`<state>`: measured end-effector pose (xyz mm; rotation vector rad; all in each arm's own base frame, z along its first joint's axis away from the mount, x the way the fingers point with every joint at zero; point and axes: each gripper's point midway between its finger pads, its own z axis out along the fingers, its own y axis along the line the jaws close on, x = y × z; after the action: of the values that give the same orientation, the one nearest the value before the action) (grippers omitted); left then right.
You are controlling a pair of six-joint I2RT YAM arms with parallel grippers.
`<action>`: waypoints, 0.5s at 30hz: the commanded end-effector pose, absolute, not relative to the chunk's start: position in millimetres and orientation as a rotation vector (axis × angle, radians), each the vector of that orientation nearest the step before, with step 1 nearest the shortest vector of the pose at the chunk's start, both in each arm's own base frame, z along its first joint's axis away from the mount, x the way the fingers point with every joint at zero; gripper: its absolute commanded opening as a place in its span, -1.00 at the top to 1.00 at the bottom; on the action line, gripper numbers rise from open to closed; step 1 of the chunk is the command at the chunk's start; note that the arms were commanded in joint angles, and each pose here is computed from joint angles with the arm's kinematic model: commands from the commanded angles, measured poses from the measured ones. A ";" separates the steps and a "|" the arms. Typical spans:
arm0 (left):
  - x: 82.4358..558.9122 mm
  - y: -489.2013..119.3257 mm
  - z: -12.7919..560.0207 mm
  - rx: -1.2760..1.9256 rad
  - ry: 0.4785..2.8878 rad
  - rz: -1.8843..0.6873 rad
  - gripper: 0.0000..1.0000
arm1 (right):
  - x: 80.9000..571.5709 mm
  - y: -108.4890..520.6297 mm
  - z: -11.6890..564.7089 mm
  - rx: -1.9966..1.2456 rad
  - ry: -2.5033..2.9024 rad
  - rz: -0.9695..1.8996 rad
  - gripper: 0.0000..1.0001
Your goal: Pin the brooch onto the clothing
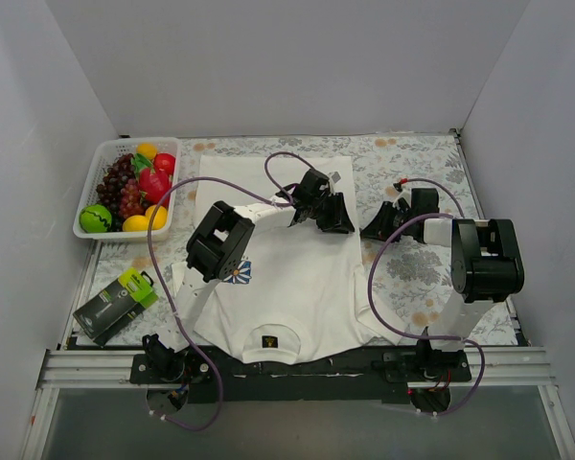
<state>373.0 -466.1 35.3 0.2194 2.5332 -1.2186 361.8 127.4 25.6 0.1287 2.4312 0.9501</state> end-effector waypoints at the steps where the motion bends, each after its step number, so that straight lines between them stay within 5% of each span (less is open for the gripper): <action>1: 356.4 -449.9 -23.5 0.196 2.684 -1.082 0.47 | 356.2 134.5 33.4 0.115 2.390 1.031 0.45; 10: 352.8 -445.1 -31.7 0.198 2.701 -1.061 0.63 | 360.0 140.6 61.4 0.067 2.268 1.081 0.56; 15: 350.7 -444.0 -32.9 0.205 2.707 -1.061 0.70 | 363.8 137.2 62.5 0.097 2.259 1.050 0.80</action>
<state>374.8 -467.0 30.3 0.2176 2.5289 -1.2342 355.0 136.4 45.2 0.1218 2.3325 1.0514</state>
